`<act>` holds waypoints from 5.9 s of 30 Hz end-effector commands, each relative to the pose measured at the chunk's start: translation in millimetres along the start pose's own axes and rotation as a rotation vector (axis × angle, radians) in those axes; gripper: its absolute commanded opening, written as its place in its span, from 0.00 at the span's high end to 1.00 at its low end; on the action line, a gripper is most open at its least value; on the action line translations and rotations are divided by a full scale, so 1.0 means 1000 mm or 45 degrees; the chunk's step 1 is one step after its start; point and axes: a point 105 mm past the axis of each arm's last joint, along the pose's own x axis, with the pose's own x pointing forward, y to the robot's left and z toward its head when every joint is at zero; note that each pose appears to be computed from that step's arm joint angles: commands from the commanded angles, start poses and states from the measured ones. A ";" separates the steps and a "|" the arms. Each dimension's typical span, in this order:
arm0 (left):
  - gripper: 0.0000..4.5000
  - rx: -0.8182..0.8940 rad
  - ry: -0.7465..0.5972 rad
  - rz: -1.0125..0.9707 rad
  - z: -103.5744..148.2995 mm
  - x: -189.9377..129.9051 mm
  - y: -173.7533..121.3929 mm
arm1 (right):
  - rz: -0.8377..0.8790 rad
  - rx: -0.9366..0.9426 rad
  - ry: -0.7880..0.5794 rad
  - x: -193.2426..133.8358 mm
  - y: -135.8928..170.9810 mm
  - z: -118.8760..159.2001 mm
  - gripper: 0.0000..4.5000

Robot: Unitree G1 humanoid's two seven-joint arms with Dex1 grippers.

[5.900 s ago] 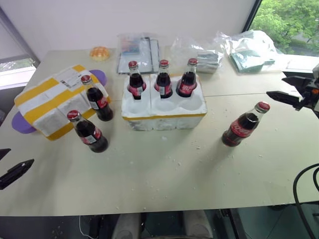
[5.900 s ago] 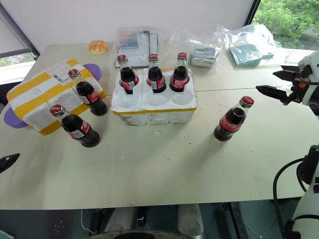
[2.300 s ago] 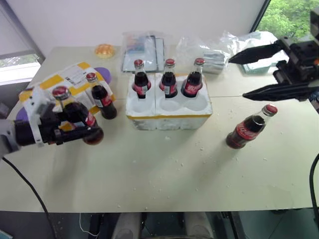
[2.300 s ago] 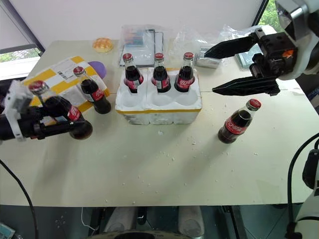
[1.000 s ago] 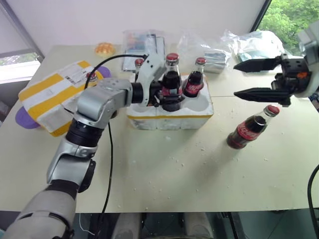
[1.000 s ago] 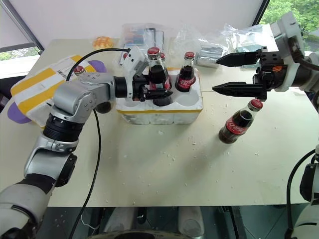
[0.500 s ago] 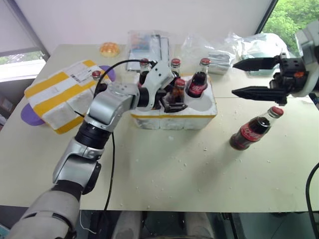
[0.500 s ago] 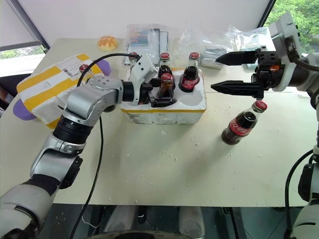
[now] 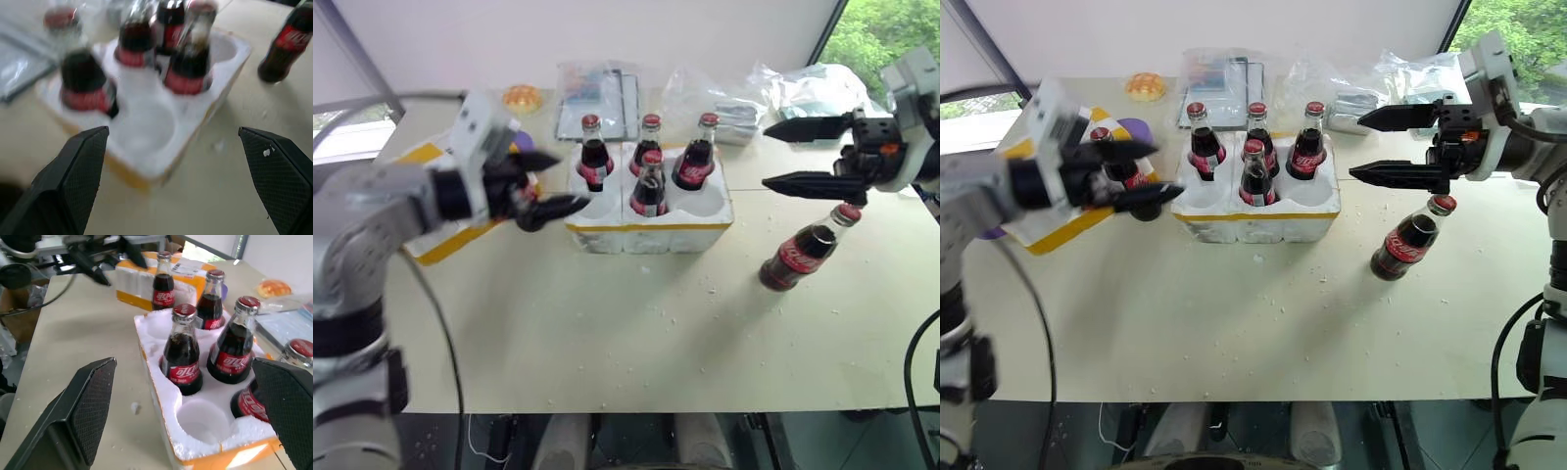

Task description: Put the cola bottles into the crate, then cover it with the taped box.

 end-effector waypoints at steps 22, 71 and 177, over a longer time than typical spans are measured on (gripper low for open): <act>0.02 -0.180 -0.171 0.742 -0.045 0.017 0.082 | 0.008 -0.093 -0.045 0.004 -0.002 0.025 0.00; 0.37 -0.041 -0.431 0.019 0.081 0.025 0.058 | -0.051 -0.072 -0.066 0.001 0.001 0.020 0.00; 0.01 0.228 -0.222 -0.911 0.061 0.084 -0.051 | -1.071 0.417 0.054 -0.082 0.090 -0.142 0.00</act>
